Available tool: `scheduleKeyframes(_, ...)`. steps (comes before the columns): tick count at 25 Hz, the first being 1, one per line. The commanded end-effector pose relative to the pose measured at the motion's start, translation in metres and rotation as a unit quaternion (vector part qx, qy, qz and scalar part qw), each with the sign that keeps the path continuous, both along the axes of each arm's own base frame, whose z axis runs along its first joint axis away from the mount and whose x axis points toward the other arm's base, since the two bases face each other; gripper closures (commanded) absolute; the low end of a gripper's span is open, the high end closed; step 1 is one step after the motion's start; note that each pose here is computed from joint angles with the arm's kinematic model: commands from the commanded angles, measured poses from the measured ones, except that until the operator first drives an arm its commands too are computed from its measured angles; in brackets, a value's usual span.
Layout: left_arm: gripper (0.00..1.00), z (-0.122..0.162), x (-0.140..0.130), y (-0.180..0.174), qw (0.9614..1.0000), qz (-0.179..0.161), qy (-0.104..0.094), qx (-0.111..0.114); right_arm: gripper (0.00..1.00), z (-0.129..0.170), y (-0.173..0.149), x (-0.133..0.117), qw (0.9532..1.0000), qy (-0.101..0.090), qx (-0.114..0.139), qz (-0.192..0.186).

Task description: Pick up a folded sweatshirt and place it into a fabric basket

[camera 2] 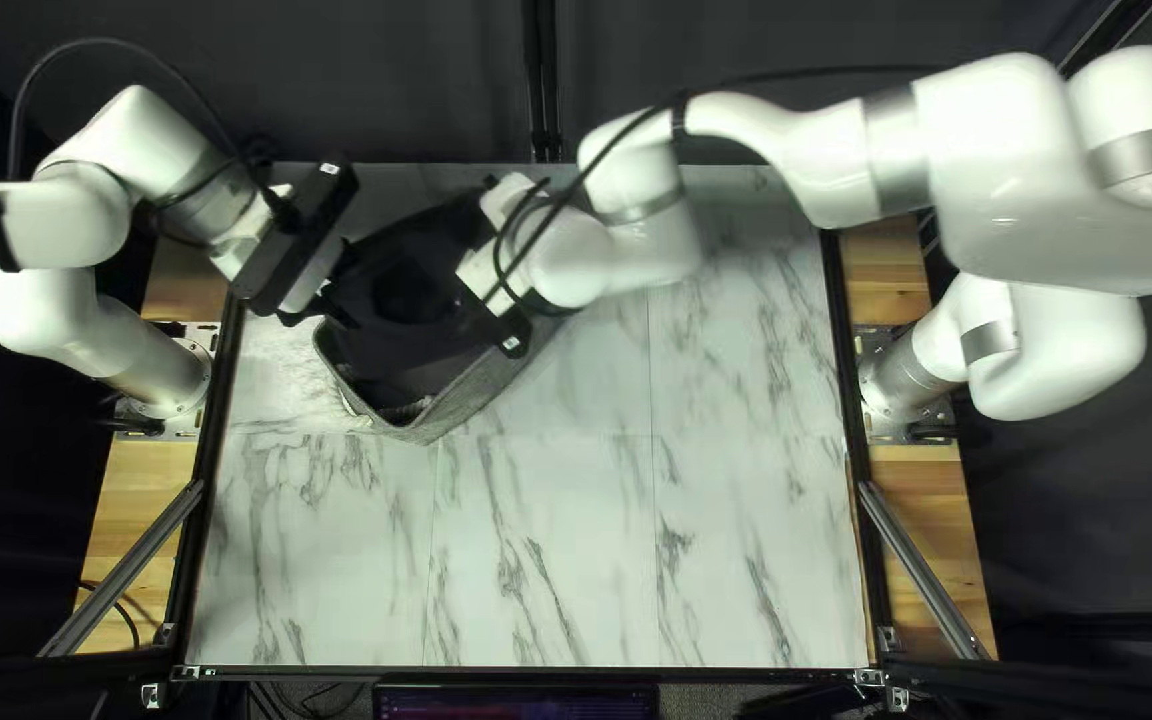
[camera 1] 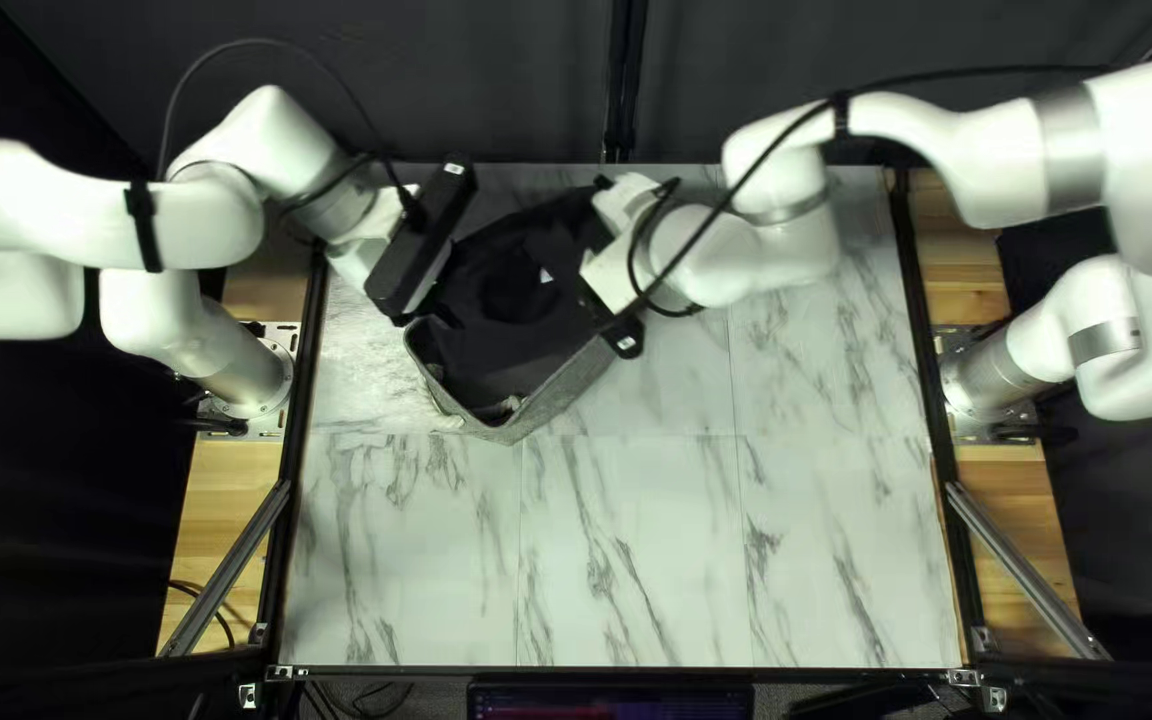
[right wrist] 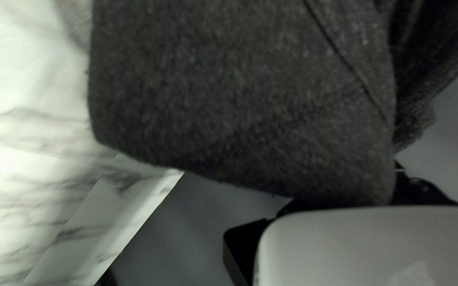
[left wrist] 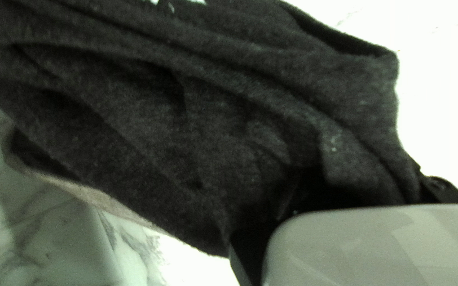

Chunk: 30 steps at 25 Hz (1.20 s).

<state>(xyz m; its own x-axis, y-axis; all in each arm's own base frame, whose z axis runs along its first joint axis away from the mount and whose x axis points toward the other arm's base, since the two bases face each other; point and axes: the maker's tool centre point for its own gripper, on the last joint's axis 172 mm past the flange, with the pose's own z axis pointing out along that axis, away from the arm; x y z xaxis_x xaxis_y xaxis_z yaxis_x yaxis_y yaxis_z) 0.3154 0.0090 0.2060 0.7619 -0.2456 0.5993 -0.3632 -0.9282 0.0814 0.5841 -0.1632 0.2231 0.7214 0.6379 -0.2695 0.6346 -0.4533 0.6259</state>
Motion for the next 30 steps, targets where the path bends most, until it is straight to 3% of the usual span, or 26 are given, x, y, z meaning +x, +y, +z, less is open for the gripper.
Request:
scheduleKeyframes(1, 1.00, -0.012, -0.003, 0.001, 1.0000, 0.005, 0.001, -0.006, 1.00, -0.011, -0.012, 0.006, 1.0000, -0.004, 0.001, 0.003)
scheduleKeyframes(17, 1.00, -0.033, 0.010, 0.003, 0.9997, 0.003, 0.019, -0.012, 1.00, -0.054, -0.029, -0.006, 0.9997, -0.017, 0.019, -0.001)
scheduleKeyframes(29, 1.00, -0.068, 0.011, 0.001, 0.9991, 0.008, 0.035, -0.023, 1.00, -0.085, -0.032, -0.001, 0.9993, -0.007, 0.037, -0.007)
scheduleKeyframes(30, 1.00, -0.069, 0.011, 0.001, 0.9990, 0.008, 0.036, -0.024, 0.94, -0.088, -0.032, -0.002, 0.9992, -0.007, 0.040, -0.006)
